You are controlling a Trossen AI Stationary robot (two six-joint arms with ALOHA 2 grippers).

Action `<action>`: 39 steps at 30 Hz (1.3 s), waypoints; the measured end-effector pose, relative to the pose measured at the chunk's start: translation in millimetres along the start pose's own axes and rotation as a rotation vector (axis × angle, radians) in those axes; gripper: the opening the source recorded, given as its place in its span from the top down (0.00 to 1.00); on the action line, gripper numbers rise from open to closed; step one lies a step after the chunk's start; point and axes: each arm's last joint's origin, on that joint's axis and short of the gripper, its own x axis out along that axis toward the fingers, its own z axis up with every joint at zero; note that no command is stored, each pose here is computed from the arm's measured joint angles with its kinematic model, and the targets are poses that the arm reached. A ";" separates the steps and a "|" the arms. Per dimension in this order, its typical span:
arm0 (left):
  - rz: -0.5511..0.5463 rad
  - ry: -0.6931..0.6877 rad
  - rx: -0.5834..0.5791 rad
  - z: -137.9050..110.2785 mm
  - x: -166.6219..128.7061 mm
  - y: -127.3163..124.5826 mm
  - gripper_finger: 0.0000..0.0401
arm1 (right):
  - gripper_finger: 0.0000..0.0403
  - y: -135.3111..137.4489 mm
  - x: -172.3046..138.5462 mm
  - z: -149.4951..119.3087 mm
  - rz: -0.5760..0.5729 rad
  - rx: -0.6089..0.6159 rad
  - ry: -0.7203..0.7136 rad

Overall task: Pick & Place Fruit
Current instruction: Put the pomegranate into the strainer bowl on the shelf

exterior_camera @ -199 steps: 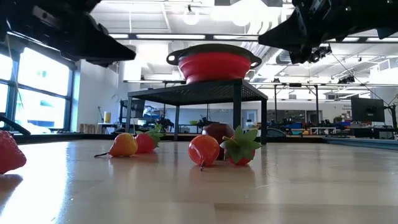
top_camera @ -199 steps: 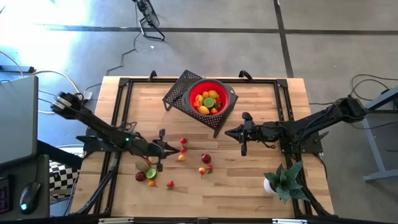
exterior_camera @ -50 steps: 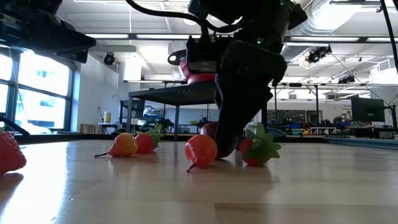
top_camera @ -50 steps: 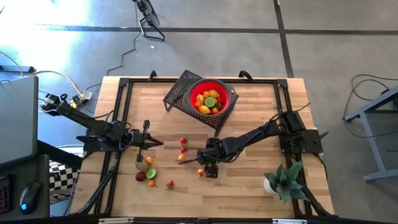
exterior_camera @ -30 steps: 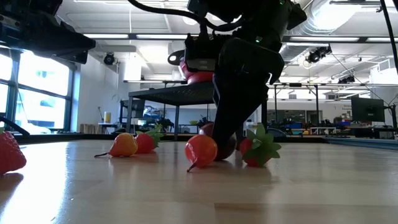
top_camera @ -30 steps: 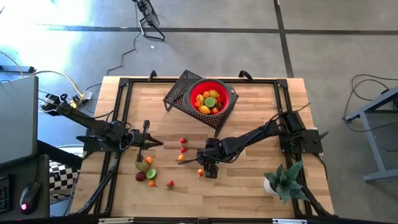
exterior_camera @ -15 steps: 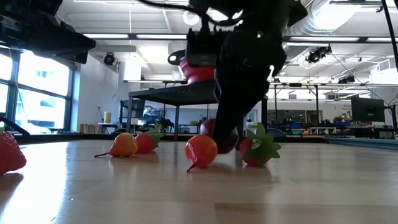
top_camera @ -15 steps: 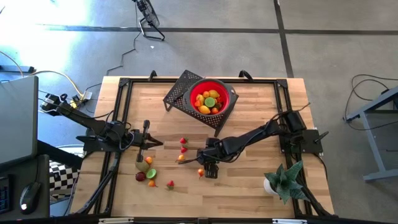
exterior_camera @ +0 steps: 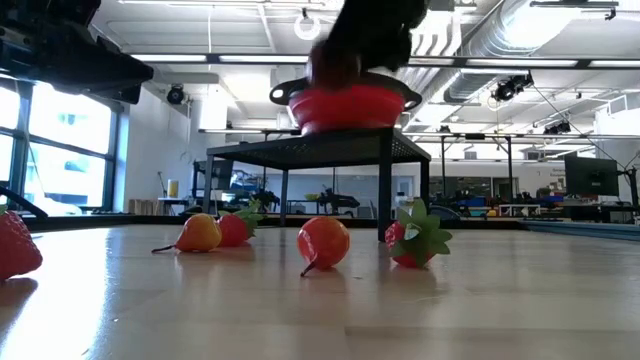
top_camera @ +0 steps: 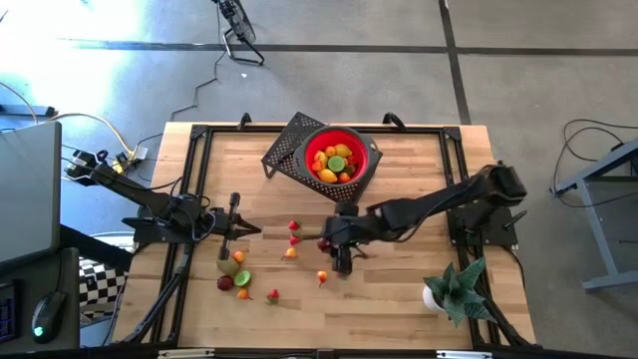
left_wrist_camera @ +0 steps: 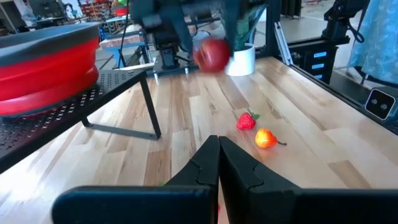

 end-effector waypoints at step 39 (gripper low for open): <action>-0.002 0.000 0.000 0.0 0.0 0.0 1.00 | 0.50 -123.9 -116.4 50.9 -0.341 0.211 -0.402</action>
